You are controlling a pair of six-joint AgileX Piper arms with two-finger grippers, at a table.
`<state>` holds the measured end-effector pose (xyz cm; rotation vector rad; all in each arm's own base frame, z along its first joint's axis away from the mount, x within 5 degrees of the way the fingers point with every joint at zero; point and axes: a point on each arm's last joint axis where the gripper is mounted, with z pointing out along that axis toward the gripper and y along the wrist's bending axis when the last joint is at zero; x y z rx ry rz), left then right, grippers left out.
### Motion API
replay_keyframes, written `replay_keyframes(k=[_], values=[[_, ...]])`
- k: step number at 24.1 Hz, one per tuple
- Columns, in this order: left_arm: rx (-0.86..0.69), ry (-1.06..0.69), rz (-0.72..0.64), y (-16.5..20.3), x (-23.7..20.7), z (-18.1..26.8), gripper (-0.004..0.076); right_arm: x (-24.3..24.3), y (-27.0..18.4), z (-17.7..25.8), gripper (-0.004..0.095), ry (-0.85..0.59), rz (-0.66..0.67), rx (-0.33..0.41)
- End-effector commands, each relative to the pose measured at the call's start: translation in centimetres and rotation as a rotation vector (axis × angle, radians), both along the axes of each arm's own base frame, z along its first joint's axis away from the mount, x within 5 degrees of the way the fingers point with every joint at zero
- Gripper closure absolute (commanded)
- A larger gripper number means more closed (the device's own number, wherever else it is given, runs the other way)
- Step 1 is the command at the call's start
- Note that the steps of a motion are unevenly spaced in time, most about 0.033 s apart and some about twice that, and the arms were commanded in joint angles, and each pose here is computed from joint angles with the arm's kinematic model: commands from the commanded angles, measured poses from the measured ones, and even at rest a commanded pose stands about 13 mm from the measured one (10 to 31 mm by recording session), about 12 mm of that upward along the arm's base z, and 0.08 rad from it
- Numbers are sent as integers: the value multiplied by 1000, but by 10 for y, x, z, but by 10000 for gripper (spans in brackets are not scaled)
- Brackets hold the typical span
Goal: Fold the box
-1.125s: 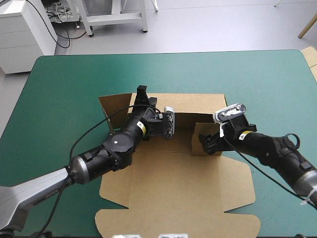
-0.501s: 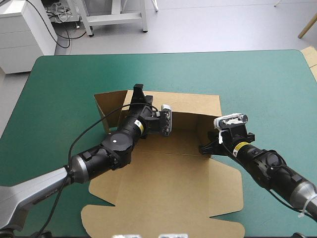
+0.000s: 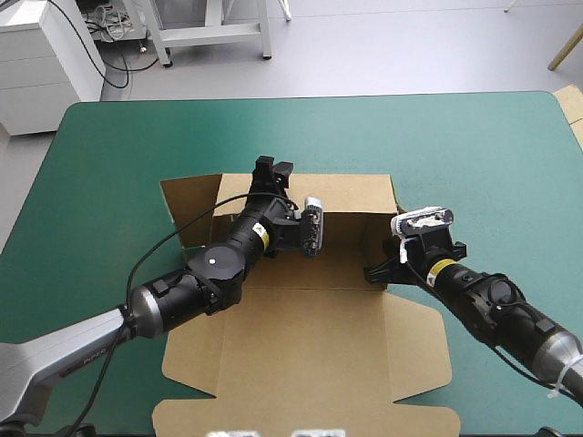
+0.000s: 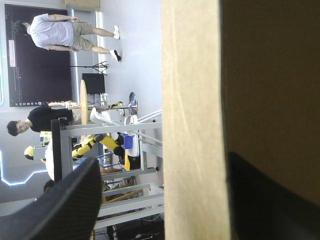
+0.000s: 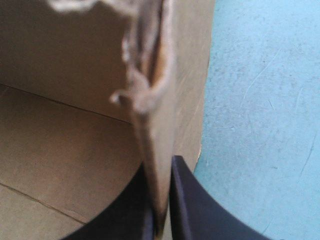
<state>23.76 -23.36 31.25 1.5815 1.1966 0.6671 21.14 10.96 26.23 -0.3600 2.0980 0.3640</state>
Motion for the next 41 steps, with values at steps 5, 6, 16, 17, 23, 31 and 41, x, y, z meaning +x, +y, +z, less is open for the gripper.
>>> replay_keyframes(k=[5, 6, 16, 17, 23, 31, 41], values=[[-22, -86, -22, -4, -13, 24, 190, 28, -10, 56, 926, -59, -69, -26], [-18, -90, -24, -6, -16, 24, 190, 34, -13, 57, 927, -49, -89, -31], [56, -207, -2, -20, -41, 31, 190, 89, -21, 66, 927, -53, -173, -46], [55, -206, -4, -20, -42, 31, 190, 97, -20, 68, 927, -56, -177, -44], [53, -201, 6, -20, -42, 31, 362, 127, -11, 77, 928, -68, -170, -66], [112, 53, 43, -7, -26, 62, 705, 127, -11, 77, 928, -69, -169, -66], [-682, 785, 592, 153, 48, 149, 721, 127, -11, 76, 928, -56, -175, -45]])
